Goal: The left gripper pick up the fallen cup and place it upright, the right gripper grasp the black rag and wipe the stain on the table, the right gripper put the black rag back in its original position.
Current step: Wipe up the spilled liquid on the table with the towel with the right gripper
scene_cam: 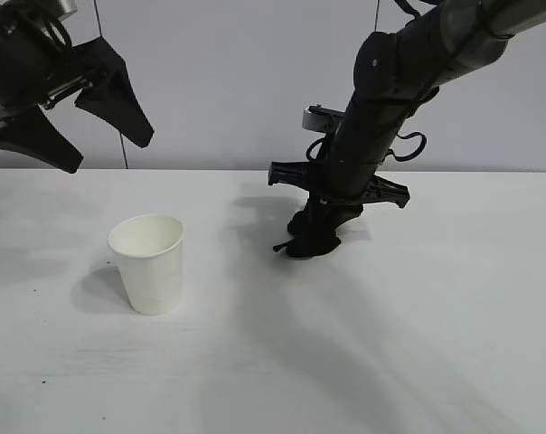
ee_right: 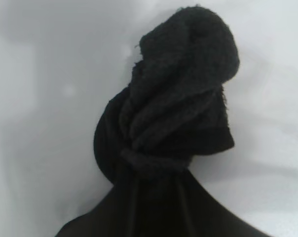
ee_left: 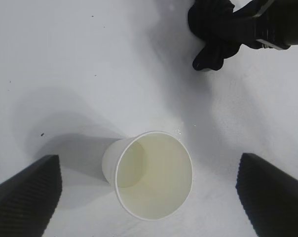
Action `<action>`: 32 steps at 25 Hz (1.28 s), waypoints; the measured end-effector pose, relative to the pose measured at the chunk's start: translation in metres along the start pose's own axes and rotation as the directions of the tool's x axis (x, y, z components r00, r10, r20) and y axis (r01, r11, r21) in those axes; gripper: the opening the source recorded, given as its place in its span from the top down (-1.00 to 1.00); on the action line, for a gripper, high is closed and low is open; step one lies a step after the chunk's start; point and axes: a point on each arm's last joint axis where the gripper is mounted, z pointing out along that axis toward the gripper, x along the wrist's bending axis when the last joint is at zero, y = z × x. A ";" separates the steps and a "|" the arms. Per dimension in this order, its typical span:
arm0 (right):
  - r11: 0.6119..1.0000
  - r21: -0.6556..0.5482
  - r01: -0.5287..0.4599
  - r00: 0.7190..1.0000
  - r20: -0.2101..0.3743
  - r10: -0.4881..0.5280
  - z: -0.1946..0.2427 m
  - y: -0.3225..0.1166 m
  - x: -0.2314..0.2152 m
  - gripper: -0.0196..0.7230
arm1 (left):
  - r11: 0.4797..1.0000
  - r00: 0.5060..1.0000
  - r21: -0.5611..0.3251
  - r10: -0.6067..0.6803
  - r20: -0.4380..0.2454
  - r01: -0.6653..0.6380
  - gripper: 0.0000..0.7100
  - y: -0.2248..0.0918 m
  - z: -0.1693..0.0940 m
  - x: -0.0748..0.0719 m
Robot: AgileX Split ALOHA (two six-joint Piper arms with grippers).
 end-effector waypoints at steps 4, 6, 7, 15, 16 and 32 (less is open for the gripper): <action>0.996 0.032 0.089 0.996 -0.028 -0.088 0.001 -0.016 0.040 0.70 | 1.000 1.000 -0.002 0.000 -0.001 0.000 -0.95 0.000 0.000 0.000; 0.990 0.038 0.135 0.990 -0.047 -0.133 0.002 -0.025 0.062 0.70 | 1.000 1.000 -0.002 0.000 -0.001 0.000 -0.95 0.000 0.000 0.000; 0.988 0.040 0.151 0.987 -0.055 -0.149 0.002 -0.029 0.071 0.70 | 1.000 1.000 -0.002 0.000 -0.001 0.000 -0.95 0.000 0.000 0.000; 0.992 0.048 0.115 0.992 -0.048 -0.113 0.002 -0.024 0.058 0.70 | 1.000 1.000 -0.002 0.000 -0.001 0.000 -0.95 0.000 0.000 0.000; 0.995 0.050 0.092 0.995 -0.038 -0.090 0.001 -0.020 0.047 0.70 | 1.000 1.000 -0.002 0.000 -0.001 0.000 -0.95 0.000 0.000 0.000; 0.996 0.088 -0.005 0.999 0.047 0.001 -0.076 -0.032 -0.029 0.70 | 1.000 1.000 0.000 0.000 0.000 0.000 -0.95 0.000 0.000 0.000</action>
